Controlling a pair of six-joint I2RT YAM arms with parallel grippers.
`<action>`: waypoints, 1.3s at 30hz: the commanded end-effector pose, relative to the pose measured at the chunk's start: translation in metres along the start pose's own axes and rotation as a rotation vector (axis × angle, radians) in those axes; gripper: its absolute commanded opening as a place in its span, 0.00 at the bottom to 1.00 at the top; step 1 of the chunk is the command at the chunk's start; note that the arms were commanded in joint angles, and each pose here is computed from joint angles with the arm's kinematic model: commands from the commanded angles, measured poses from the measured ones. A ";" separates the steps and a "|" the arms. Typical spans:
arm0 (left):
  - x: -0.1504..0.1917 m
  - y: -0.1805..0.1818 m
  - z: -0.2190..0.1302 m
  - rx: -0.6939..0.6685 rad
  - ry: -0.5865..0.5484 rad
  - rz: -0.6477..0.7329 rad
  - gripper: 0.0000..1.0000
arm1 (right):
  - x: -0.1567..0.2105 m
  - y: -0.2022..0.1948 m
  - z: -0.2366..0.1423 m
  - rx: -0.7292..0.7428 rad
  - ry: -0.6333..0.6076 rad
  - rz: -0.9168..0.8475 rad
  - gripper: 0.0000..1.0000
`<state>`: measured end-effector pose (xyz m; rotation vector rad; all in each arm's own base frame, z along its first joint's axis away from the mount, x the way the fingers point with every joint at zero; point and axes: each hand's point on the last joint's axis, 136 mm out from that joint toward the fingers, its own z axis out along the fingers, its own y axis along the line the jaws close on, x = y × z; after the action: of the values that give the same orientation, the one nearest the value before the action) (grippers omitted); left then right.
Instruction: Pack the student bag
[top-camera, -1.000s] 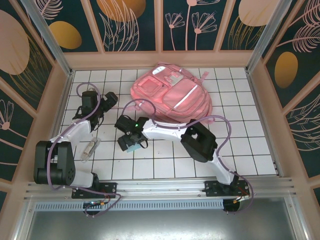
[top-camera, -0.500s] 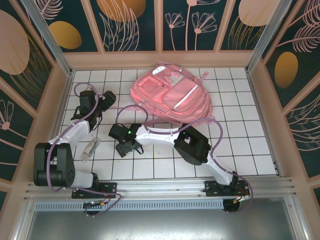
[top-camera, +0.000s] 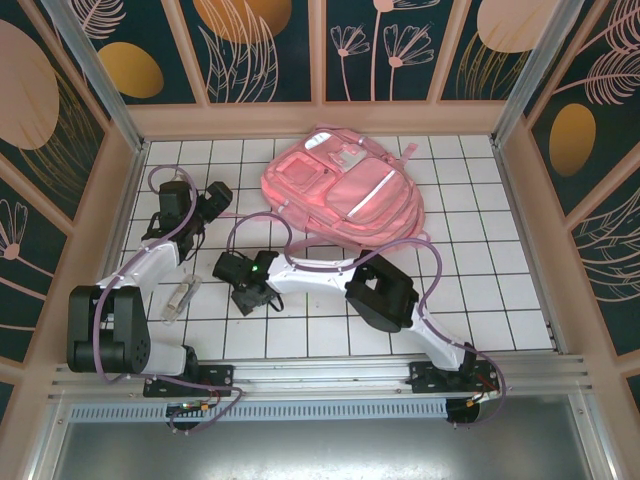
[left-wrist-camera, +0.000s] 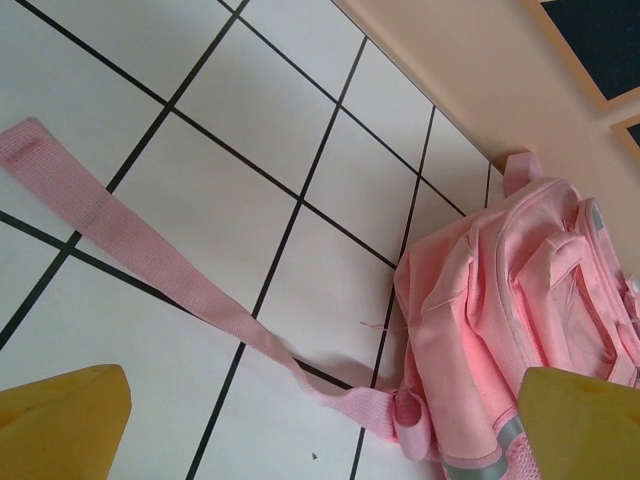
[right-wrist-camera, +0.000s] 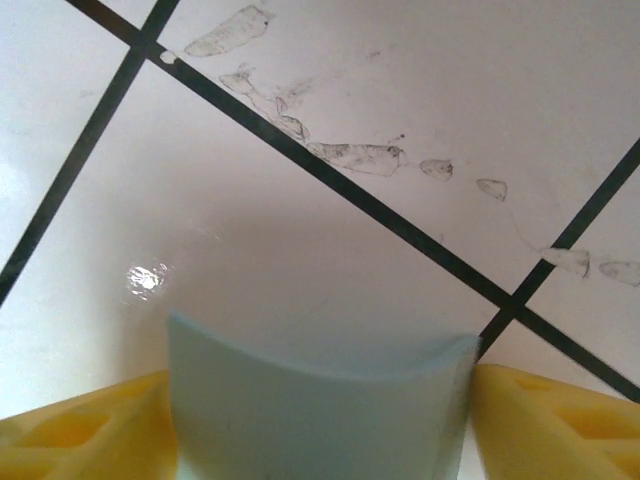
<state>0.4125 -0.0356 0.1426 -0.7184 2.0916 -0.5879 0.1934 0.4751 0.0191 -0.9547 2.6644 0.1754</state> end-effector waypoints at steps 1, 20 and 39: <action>-0.009 -0.010 -0.007 0.044 -0.032 -0.009 0.98 | 0.026 -0.026 0.020 0.115 0.090 -0.011 0.69; -0.001 -0.074 -0.016 0.217 0.011 0.090 0.90 | -0.066 -0.167 -0.106 -0.048 -0.287 0.278 0.41; 0.193 -0.257 0.035 0.279 0.315 0.887 0.82 | 0.071 -0.483 -0.187 0.202 -0.573 0.977 0.42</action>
<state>0.4289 -0.3481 0.1975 0.2763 2.2039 -0.6601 0.4037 0.0247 0.1594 0.4583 2.3425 0.2373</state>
